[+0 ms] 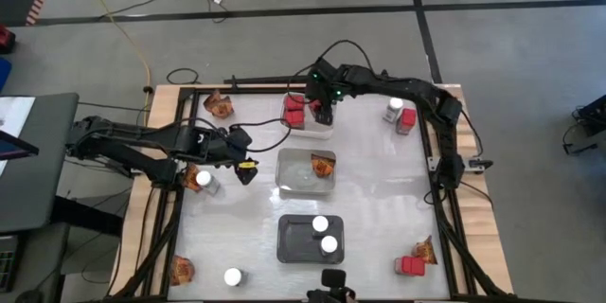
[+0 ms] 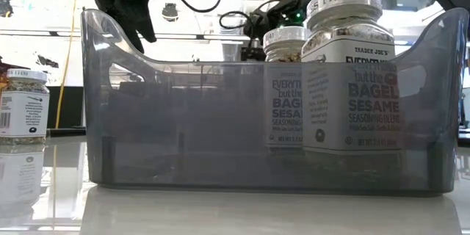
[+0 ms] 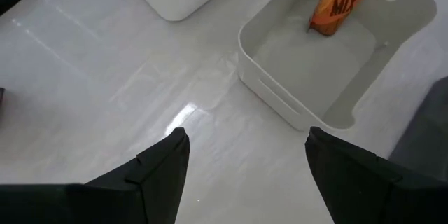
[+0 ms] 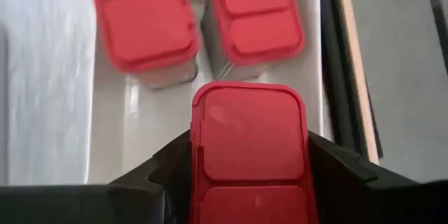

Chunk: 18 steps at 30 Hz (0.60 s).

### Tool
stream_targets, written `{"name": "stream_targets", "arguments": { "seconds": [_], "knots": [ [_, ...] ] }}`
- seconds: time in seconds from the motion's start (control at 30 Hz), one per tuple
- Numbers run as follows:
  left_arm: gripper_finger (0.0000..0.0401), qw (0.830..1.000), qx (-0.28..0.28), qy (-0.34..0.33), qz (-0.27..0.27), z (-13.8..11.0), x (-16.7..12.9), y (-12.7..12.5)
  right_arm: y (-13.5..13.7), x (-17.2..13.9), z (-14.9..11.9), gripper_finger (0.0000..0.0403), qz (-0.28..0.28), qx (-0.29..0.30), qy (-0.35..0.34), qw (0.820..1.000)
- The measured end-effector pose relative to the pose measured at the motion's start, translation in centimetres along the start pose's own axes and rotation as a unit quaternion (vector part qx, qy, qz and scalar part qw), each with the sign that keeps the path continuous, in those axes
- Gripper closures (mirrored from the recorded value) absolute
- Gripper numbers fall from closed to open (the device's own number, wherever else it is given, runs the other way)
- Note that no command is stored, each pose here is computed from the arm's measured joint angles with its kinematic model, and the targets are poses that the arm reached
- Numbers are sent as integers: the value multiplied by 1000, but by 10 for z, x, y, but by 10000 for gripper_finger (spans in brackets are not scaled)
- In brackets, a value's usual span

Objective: Sort spices by type
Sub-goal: Put the red seasoning can into the white bin

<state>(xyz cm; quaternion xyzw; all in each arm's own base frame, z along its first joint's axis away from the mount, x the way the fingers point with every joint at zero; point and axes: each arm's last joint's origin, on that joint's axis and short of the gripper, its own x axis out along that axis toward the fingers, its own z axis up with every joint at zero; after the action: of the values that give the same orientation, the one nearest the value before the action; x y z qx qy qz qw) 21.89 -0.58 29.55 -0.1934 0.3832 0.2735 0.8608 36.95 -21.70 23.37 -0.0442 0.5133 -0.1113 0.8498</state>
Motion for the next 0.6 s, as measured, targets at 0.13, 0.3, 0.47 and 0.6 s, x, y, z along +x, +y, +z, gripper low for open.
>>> {"name": "stream_targets", "arguments": {
  "seconds": [0.13,0.3,0.47,0.6],
  "knots": [
    [127,1000,-1,0,0,0,0,0,-1,9,-2,168,-4,5,-10,1000],
    [127,1000,-2,-2,-1,0,0,0,0,18,-12,168,-2,9,-2,1000],
    [127,1000,-2,-2,-1,0,0,0,-2,19,-13,168,-6,-2,-7,1000],
    [127,1000,-3,-4,-2,1,0,-1,-1,20,-14,160,-4,-5,-3,1000]
  ]
}}
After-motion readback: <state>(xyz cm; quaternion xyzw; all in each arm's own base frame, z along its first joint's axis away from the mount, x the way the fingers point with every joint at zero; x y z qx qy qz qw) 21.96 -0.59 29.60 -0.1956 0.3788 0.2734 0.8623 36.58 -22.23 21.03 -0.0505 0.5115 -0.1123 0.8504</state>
